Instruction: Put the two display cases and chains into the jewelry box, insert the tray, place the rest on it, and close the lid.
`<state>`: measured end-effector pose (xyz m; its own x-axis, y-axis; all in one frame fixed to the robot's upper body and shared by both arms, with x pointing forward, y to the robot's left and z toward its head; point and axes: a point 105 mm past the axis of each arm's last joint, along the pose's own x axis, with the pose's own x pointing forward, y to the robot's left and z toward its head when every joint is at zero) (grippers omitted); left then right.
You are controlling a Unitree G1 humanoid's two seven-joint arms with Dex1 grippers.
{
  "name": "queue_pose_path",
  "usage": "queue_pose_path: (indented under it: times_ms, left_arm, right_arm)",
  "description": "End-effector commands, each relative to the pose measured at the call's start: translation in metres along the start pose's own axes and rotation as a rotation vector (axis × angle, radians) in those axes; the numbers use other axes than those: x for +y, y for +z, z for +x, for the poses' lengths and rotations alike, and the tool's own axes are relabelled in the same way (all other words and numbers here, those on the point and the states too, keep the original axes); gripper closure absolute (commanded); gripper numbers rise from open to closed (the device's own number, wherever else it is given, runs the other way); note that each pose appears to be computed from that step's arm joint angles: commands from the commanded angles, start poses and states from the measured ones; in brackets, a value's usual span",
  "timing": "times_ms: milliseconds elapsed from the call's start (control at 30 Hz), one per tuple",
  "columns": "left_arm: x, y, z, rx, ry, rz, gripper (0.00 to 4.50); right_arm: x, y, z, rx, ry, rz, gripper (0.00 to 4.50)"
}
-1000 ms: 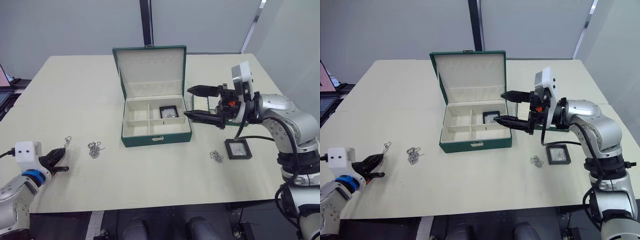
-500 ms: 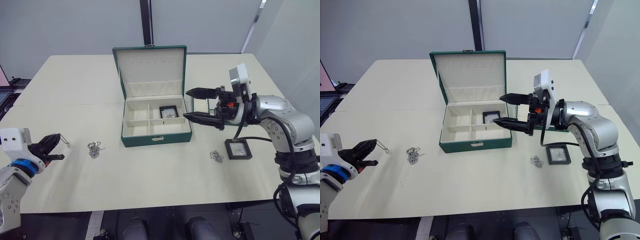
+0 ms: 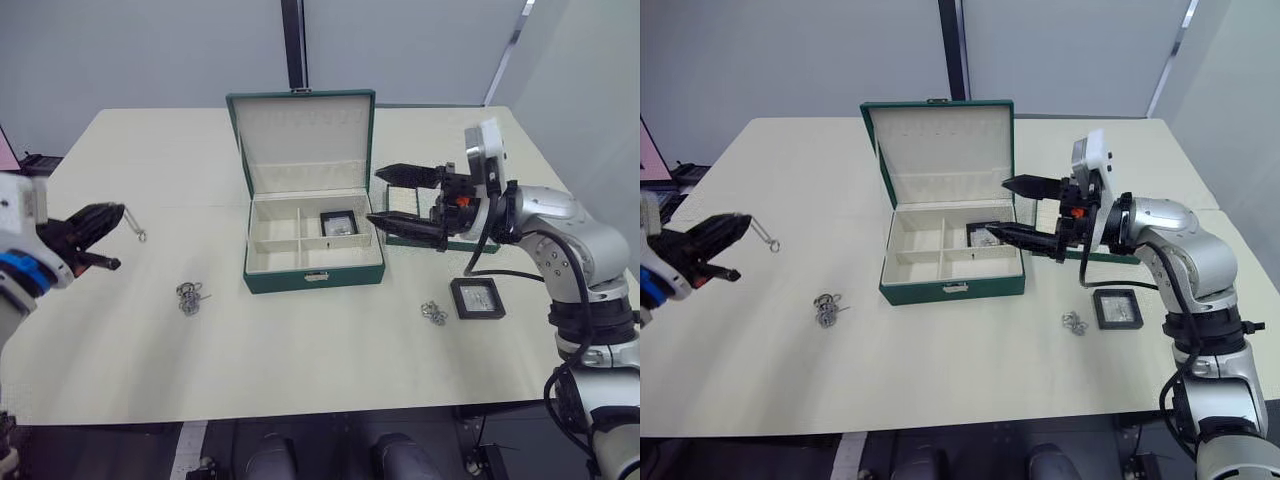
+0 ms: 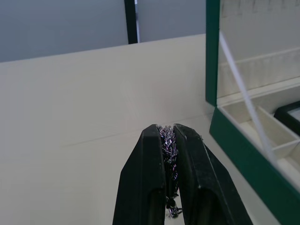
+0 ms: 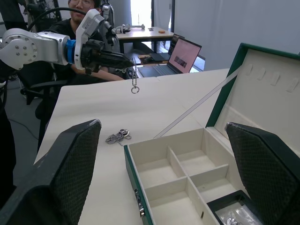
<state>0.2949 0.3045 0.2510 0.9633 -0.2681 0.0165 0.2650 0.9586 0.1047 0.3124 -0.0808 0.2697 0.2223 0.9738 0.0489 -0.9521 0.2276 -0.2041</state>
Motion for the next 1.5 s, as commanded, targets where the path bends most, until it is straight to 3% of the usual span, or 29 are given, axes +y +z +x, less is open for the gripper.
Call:
queue_pose_path:
  times_ms: [33,167,467,700,1167,1500]
  left_arm:
    - [-0.023,0.021,0.01,-0.052,-0.073,0.011,4.43]
    - [-0.048,0.021,0.03,-0.046,-0.119,0.013,4.43]
    - [-0.113,0.027,0.081,-0.136,-0.072,-0.09,4.43]
    - [-0.138,0.012,0.097,-0.12,-0.02,-0.154,4.43]
    - [-0.141,-0.031,0.123,-0.056,0.126,-0.224,4.43]
    - [-0.136,-0.037,0.132,-0.061,0.15,-0.226,4.43]
  right_arm:
    - [-0.003,0.02,-0.005,-0.046,-0.026,-0.074,0.0]
    - [-0.01,0.021,-0.006,-0.043,-0.054,-0.094,0.0]
    - [-0.016,0.021,-0.007,-0.031,-0.068,-0.113,0.0]
    - [-0.018,0.021,-0.007,-0.022,-0.069,-0.11,0.0]
    - [-0.018,0.022,-0.006,-0.009,-0.065,-0.115,0.0]
    - [-0.018,0.024,-0.008,0.0,-0.07,-0.122,0.0]
